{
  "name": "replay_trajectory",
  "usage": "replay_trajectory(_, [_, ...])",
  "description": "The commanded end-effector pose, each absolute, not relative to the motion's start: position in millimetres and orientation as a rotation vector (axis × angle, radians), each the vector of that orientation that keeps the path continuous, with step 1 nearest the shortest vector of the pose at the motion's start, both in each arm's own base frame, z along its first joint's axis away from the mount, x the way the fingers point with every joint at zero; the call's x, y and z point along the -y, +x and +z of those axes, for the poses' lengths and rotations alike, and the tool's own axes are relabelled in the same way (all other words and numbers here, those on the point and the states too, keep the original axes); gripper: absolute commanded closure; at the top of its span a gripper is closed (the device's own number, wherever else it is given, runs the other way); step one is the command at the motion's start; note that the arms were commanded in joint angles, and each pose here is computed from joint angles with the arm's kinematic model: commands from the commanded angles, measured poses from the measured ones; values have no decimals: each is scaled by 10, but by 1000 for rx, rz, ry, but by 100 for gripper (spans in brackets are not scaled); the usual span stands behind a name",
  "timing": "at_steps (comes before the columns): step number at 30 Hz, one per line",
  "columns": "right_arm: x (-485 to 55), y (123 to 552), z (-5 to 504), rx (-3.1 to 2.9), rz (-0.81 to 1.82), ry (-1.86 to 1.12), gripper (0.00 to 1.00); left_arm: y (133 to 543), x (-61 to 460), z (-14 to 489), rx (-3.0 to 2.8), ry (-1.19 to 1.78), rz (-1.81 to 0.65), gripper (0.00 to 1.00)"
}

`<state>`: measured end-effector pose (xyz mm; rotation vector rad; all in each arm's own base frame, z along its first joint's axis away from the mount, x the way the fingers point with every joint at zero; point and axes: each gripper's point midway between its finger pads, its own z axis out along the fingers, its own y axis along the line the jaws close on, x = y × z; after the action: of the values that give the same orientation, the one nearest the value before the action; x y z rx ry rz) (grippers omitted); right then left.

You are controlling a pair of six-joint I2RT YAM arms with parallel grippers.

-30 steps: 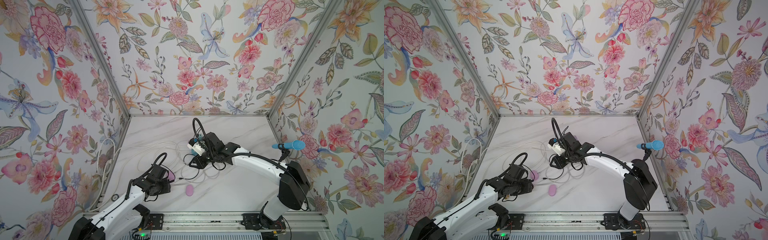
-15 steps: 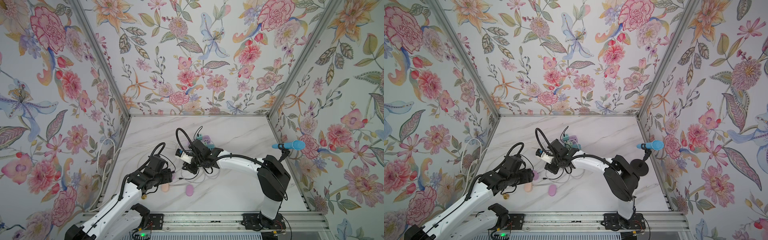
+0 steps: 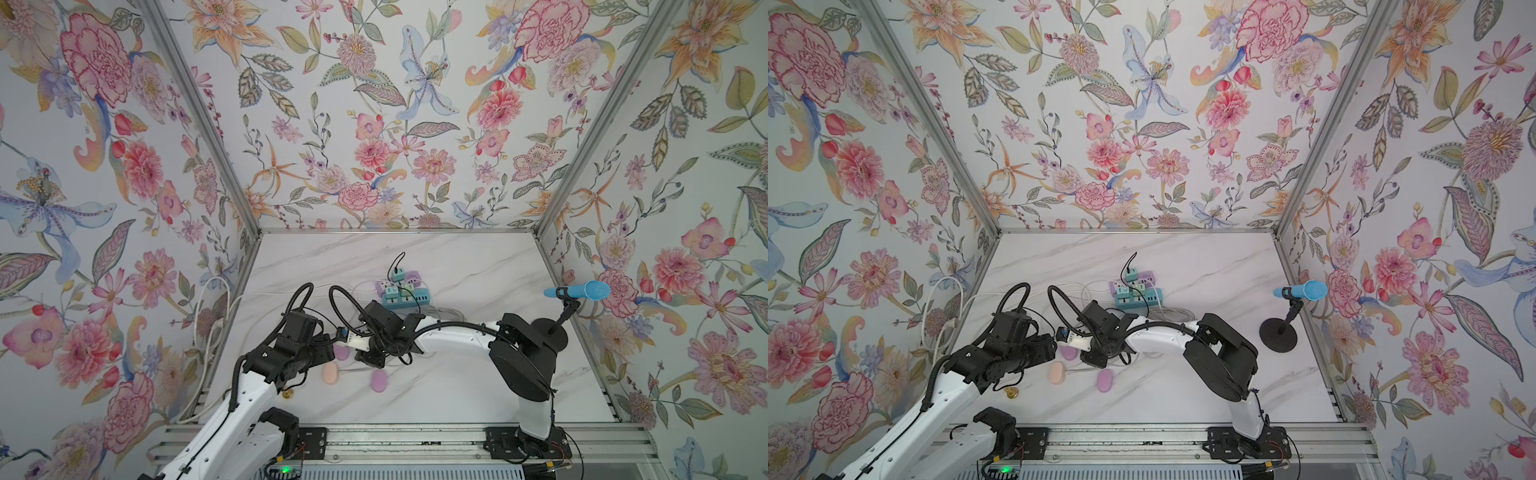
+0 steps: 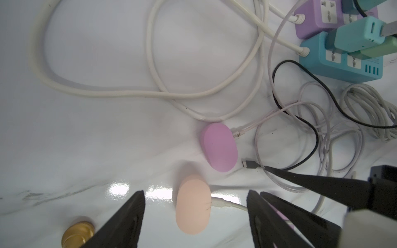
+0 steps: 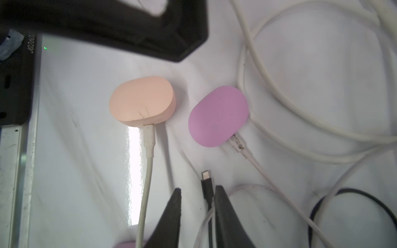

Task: Charge the bluetooth headset
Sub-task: Place the bluetooth headset at the center of the board.

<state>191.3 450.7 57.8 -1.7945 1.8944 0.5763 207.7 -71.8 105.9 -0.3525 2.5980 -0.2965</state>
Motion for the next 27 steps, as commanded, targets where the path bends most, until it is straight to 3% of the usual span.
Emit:
replay_trajectory(1, [-4506, 1965, 379, -1883, 495, -1828, 74, 2042, 668, 1058, -2614, -341, -271, 22])
replay_trajectory(15, [-4309, 2102, 71, -1935, 332, -1831, 71, 2021, 641, 1026, -2625, -329, -274, 21])
replay_trajectory(27, [-4327, 1947, 44, -1786, 188, -1890, 70, 2048, 631, 1012, -2632, -306, -274, 20])
